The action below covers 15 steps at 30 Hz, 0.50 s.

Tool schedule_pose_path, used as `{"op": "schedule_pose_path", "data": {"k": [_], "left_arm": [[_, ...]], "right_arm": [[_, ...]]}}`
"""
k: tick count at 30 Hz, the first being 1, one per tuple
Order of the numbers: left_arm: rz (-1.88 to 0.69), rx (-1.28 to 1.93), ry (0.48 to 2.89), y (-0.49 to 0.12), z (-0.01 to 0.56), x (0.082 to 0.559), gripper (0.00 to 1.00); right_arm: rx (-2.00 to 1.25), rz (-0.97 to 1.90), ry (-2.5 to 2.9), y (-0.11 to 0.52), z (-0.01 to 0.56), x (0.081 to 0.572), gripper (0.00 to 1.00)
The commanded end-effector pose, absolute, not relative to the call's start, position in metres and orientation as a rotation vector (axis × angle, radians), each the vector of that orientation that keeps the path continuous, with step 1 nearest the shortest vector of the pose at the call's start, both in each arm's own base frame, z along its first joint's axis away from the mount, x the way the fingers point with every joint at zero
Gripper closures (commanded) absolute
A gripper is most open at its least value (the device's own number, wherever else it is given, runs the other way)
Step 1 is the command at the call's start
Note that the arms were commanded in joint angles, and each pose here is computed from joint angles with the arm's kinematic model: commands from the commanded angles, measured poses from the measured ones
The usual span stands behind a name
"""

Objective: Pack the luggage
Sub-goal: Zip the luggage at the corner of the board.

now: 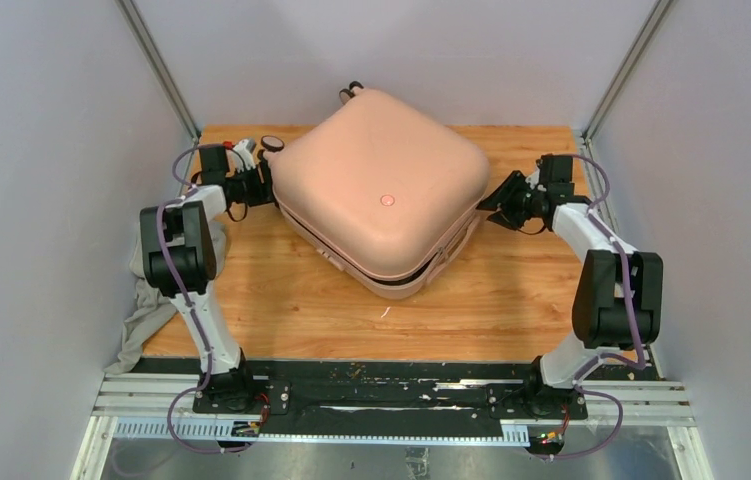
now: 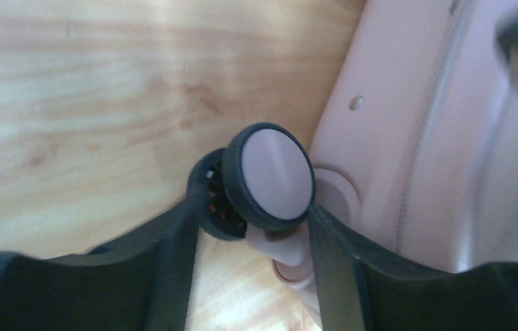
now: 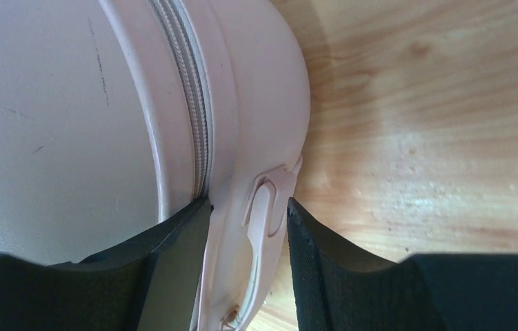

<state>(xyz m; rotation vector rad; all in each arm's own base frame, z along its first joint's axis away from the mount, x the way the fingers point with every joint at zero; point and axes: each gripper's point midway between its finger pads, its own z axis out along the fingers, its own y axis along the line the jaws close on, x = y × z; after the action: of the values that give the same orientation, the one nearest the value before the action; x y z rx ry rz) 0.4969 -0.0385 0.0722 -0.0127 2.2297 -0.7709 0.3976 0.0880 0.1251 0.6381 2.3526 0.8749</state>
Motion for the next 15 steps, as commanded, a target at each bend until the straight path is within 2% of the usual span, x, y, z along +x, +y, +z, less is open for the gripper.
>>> {"op": "schedule_pose_path", "data": {"k": [1,8,15], "left_arm": [[-1.039,0.180,2.264,-0.094,0.089,0.430,0.44],[-0.966,0.103,2.276,-0.047,0.114,0.392,0.42],[-0.725,0.120,2.412,0.020,0.126,0.340,0.35]], "right_arm": [[0.383,1.123,2.347,0.163,0.152,0.402,0.50],[0.209,1.182,2.395,0.209,0.149,0.396,0.51],[0.186,1.026,2.410,0.178,0.142,0.387,0.49]]}}
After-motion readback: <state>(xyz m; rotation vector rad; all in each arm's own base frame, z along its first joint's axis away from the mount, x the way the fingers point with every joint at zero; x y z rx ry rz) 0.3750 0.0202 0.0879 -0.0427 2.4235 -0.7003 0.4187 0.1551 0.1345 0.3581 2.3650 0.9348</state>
